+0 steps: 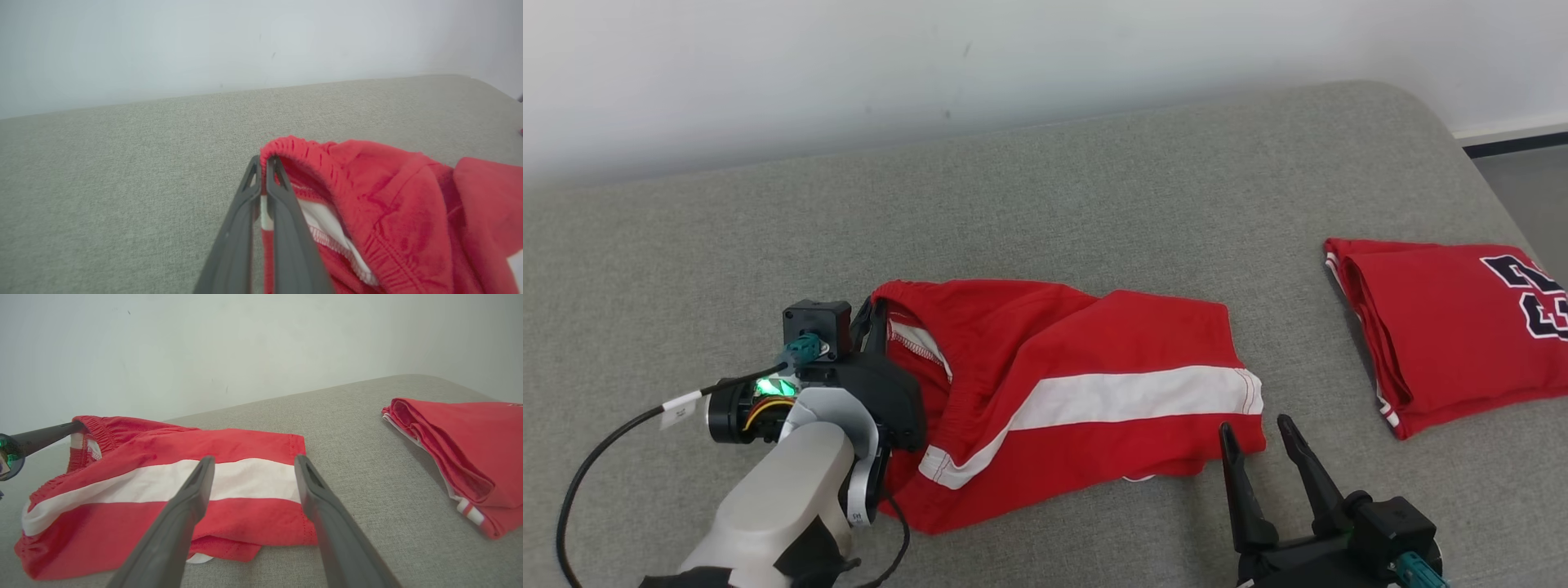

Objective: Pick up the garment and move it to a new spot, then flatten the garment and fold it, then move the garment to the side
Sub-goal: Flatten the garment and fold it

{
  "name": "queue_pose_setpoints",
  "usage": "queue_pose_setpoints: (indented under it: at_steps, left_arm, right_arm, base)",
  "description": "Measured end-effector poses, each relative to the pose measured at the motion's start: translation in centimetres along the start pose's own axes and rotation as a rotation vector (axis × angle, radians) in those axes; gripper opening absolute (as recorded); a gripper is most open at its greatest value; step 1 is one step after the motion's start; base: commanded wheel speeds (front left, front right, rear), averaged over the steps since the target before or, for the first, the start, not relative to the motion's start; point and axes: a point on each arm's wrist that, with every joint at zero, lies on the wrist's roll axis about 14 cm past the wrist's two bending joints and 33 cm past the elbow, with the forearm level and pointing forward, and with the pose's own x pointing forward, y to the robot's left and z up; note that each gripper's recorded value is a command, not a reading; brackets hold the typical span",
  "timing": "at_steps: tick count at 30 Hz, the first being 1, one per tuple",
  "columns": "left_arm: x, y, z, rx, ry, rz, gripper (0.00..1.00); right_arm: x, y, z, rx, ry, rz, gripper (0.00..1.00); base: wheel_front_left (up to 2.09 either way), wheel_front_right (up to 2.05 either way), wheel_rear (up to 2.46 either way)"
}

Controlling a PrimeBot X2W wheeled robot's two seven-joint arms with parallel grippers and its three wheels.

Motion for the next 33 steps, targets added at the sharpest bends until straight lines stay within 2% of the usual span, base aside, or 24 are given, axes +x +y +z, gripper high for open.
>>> queue_pose_setpoints:
  at_steps: [7, 13, 18, 27, 33]
  left_arm:
    - [-0.3, 1.4, 0.0, 0.004, -0.001, 0.032, 1.0]
    - [-2.4, 2.3, -0.5, 0.036, -0.013, 0.031, 1.0]
    - [-4.3, 2.5, 2.4, 0.029, -0.136, 0.043, 1.0]
    - [-13.0, 3.6, 6.1, -0.022, -0.404, 0.147, 1.0]
    - [-17.2, 4.0, 5.0, -0.025, -0.443, 0.195, 1.0]
  right_arm:
    - [0.0, -0.3, 0.3, 0.004, -0.009, -0.008, 1.0]
    - [-0.4, -0.3, 0.8, -0.014, -0.026, -0.005, 1.0]
    - [-0.7, 0.0, 1.1, -0.022, -0.037, 0.007, 1.0]
    - [-0.8, 0.4, 2.6, -0.04, -0.086, 0.023, 1.0]
    - [-0.8, 0.5, 3.1, -0.025, -0.104, 0.028, 1.0]
  base:
    - [0.0, 0.0, 0.0]
    - [0.0, 0.0, 0.0]
    - [0.0, 0.0, 0.0]
    - [0.0, 0.0, 0.0]
    - [0.0, 0.0, 0.0]
